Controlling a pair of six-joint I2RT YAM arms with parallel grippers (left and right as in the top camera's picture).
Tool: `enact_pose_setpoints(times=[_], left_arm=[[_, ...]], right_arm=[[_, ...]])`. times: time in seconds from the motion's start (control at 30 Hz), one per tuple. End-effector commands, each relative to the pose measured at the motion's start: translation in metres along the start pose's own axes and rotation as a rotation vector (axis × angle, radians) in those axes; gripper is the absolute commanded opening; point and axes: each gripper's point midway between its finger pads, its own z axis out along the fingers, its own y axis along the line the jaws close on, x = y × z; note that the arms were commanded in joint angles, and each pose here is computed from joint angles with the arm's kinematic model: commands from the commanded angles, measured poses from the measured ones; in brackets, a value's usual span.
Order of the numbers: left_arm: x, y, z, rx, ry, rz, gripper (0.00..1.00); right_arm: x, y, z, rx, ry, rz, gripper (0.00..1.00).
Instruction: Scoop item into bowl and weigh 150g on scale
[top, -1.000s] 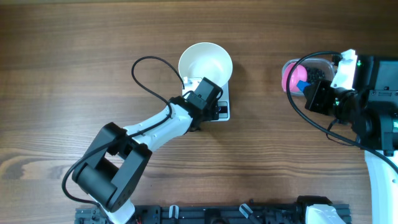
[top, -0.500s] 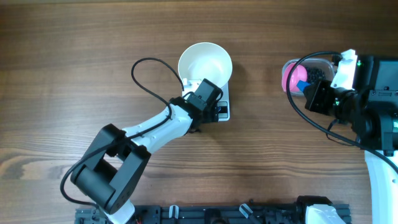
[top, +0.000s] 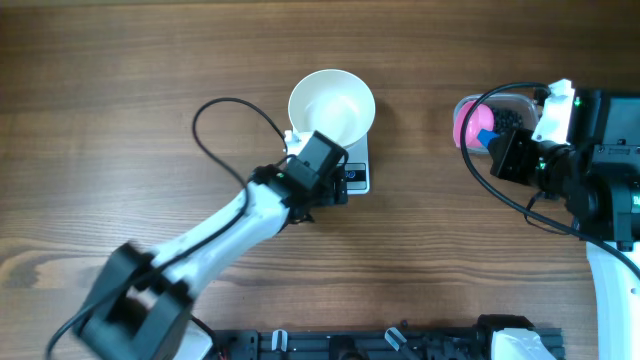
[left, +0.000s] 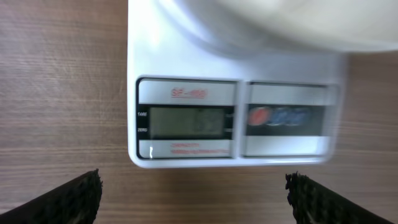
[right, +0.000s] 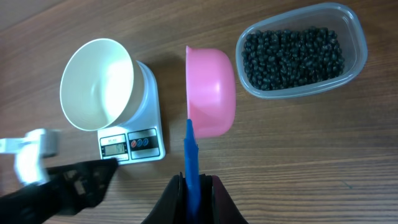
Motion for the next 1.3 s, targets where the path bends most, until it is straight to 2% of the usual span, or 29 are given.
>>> enact_pose_setpoints(times=[0.0,0.17,0.37,0.57,0.77,1.03,1.27], left_arm=[[-0.020,-0.011,-0.050,0.109,-0.102,-0.007,1.00],[-0.042,-0.001,-0.099,0.157,-0.230,-0.053,1.00],[-0.068,0.081,-0.137,-0.019,-0.369,-0.223,1.00],[-0.055,0.192,-0.155,-0.256,-0.347,-0.489,1.00],[-0.037,0.254,-0.159,-0.400,-0.300,-0.675,1.00],[-0.032,0.271,-0.157,-0.440,-0.281,-0.727,1.00],[-0.032,0.271,-0.157,-0.439,-0.281,-0.727,1.00]], right_arm=[[-0.009,0.002,-0.006,0.003,-0.036,-0.031,0.05],[-0.012,0.003,-0.006,0.000,-0.050,-0.034,0.04],[-0.019,0.003,-0.006,0.006,-0.079,-0.099,0.04],[-0.030,0.005,-0.007,0.007,-0.119,-0.123,0.04],[-0.029,0.004,-0.002,0.007,-0.104,-0.118,0.04],[-0.047,0.049,0.001,-0.241,-0.147,-0.165,0.04],[-0.064,0.050,0.020,-0.250,-0.166,-0.197,0.04]])
